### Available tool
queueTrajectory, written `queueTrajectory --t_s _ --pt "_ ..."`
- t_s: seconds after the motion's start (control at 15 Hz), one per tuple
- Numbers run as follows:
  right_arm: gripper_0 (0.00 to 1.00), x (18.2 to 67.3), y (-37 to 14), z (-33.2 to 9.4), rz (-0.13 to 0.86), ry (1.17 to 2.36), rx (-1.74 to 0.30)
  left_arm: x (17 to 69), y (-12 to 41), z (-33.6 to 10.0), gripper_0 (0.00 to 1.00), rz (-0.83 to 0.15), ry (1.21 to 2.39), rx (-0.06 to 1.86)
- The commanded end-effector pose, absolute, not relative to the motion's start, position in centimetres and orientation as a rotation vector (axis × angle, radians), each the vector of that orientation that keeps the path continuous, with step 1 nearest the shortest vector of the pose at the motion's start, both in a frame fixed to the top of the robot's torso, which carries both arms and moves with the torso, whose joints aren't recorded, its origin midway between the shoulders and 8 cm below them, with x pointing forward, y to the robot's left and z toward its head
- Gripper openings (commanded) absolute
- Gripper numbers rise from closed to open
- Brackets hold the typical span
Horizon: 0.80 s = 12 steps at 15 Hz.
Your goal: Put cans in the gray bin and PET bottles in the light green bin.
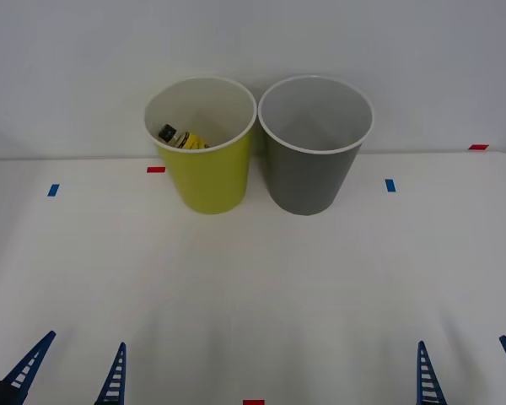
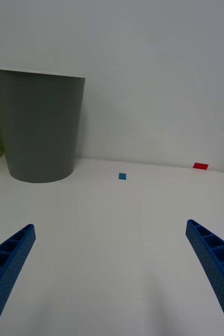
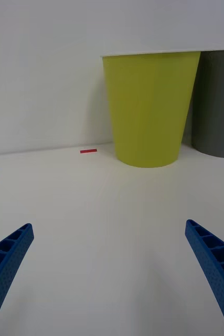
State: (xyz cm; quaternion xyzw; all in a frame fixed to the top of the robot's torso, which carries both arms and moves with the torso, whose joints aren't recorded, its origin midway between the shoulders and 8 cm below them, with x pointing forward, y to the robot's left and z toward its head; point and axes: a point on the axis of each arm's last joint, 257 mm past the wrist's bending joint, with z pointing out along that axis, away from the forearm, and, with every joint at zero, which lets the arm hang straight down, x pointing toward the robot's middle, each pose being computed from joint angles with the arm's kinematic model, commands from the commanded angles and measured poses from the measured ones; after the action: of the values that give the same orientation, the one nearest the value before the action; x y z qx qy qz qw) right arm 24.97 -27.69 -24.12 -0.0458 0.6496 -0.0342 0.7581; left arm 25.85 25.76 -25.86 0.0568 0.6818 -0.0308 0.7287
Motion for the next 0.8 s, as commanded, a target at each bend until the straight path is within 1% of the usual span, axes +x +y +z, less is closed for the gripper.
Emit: queueTrajectory --t_s 0.07,0.8 --pt "1.00 24.97 -27.69 -24.12 -0.075 1.415 -0.100 25.85 25.76 -25.87 1.00 -0.068 1.502 0.125" --pt "1.00 24.97 -27.69 -24.12 -0.075 1.415 -0.100 25.85 25.76 -25.87 1.00 -0.068 1.502 0.125"
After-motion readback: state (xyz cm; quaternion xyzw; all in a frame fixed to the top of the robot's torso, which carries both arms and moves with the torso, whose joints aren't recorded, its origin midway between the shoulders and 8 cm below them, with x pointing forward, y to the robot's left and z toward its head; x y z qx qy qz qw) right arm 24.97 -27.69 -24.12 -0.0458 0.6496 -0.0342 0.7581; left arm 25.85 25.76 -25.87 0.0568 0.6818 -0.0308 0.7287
